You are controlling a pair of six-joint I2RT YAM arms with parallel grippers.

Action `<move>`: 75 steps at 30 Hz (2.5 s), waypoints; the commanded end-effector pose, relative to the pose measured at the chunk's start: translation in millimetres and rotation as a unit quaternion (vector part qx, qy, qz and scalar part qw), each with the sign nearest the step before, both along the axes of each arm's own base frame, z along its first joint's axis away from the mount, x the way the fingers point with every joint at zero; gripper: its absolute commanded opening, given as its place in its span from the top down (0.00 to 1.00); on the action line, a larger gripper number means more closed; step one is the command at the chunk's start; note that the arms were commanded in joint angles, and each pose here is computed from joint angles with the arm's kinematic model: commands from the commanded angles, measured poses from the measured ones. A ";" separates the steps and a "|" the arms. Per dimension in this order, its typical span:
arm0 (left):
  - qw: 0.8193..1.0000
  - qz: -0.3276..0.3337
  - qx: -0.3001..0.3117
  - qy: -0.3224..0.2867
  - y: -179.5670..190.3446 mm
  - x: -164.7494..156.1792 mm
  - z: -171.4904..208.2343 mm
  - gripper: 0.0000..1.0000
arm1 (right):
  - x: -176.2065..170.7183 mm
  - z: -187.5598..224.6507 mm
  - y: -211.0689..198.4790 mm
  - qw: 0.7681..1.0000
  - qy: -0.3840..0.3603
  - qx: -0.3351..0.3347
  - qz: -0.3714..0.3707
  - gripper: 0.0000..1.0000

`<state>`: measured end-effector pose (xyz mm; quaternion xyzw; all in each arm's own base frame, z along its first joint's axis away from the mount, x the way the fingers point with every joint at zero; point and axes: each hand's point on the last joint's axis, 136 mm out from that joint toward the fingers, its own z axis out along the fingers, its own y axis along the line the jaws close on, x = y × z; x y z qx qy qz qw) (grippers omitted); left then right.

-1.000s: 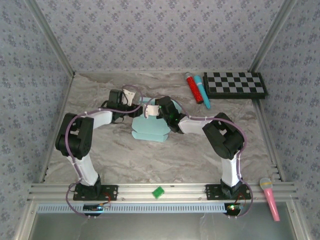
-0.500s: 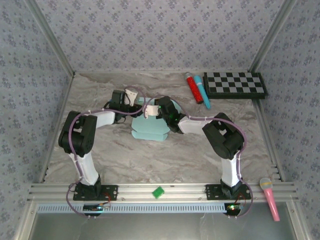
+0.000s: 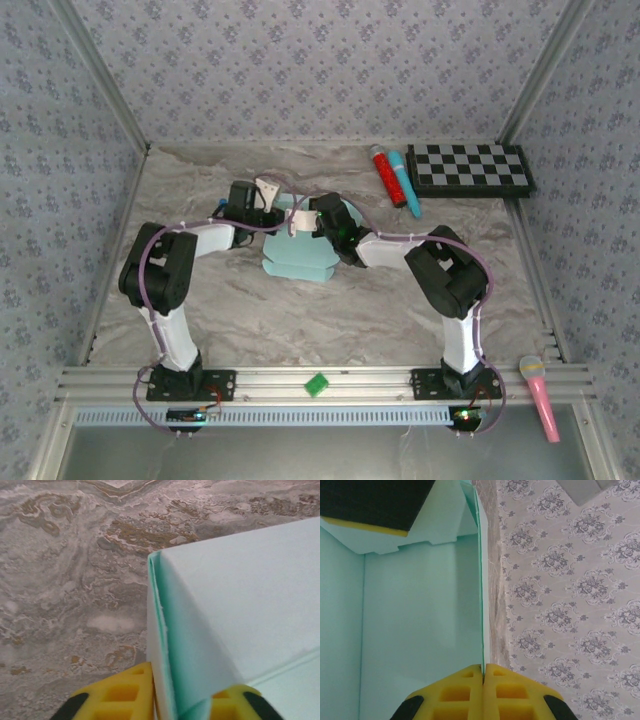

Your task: Fold the paper box

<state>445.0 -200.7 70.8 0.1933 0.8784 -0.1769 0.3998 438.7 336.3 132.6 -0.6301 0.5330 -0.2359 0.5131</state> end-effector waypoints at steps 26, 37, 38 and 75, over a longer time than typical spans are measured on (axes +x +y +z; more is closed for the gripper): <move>0.990 0.129 0.050 -0.005 42.5 -18.1 28.7 1.00 | -40.6 78.6 -27.7 0.951 0.156 0.236 -0.127 0.26; 0.975 0.212 0.058 0.032 67.0 -33.6 34.9 1.00 | -46.3 80.2 -73.0 0.783 0.390 0.394 -0.282 0.38; 0.975 0.211 0.056 0.033 66.7 -34.7 35.1 1.00 | -42.8 80.0 -75.6 0.780 0.391 0.398 -0.285 0.41; 0.974 0.220 0.030 0.051 60.2 -36.4 36.7 1.00 | -10.2 18.6 -22.2 0.698 0.501 0.391 -0.329 1.00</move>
